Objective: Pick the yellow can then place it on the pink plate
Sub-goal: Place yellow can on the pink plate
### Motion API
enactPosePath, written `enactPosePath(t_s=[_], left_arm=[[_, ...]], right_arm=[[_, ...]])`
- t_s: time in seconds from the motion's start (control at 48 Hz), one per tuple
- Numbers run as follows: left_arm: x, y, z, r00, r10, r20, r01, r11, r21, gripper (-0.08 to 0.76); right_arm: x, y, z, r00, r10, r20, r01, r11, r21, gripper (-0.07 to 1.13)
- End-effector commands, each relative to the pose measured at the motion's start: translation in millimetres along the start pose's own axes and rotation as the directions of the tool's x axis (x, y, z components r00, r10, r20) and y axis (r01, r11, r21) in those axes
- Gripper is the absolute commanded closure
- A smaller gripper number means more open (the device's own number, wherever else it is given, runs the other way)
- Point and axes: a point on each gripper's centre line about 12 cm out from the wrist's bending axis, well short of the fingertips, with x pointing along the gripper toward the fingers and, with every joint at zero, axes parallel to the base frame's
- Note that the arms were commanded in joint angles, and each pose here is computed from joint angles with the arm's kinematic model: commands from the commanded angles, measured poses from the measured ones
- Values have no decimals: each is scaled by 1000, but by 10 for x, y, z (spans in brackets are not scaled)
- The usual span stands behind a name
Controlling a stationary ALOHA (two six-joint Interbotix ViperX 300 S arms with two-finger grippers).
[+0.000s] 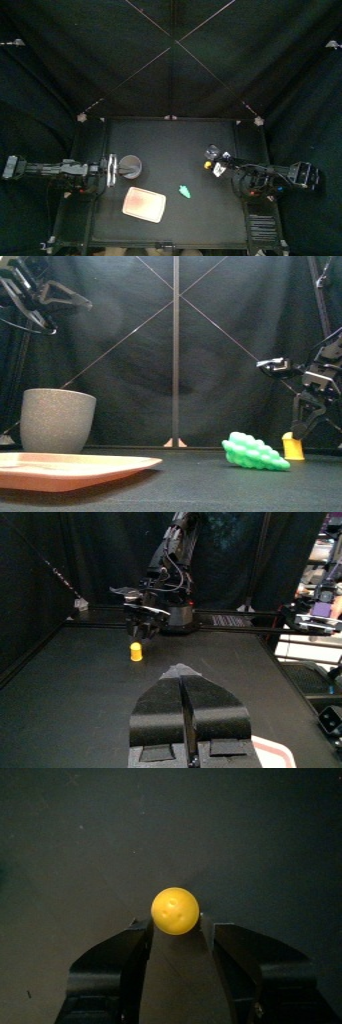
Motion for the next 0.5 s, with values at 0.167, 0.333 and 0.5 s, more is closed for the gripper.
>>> enactPosePath(t_s=[0.167, 0.333, 0.5], left_arm=[[15, -1, 42, 1000, -1, 12, 0, 1000, 1, 678], [10, -3, 17, 1000, -2, 6, 2, 1000, 0, 678], [9, -3, 9, 1000, -2, 3, 2, 1000, 0, 678]], right_arm=[[36, 16, 138, 999, 2, 49, -2, 1000, -3, 252], [82, 11, 225, 997, -3, 82, 4, 1000, -16, 252], [193, -13, 216, 999, -15, 42, 16, 1000, -14, 252]])
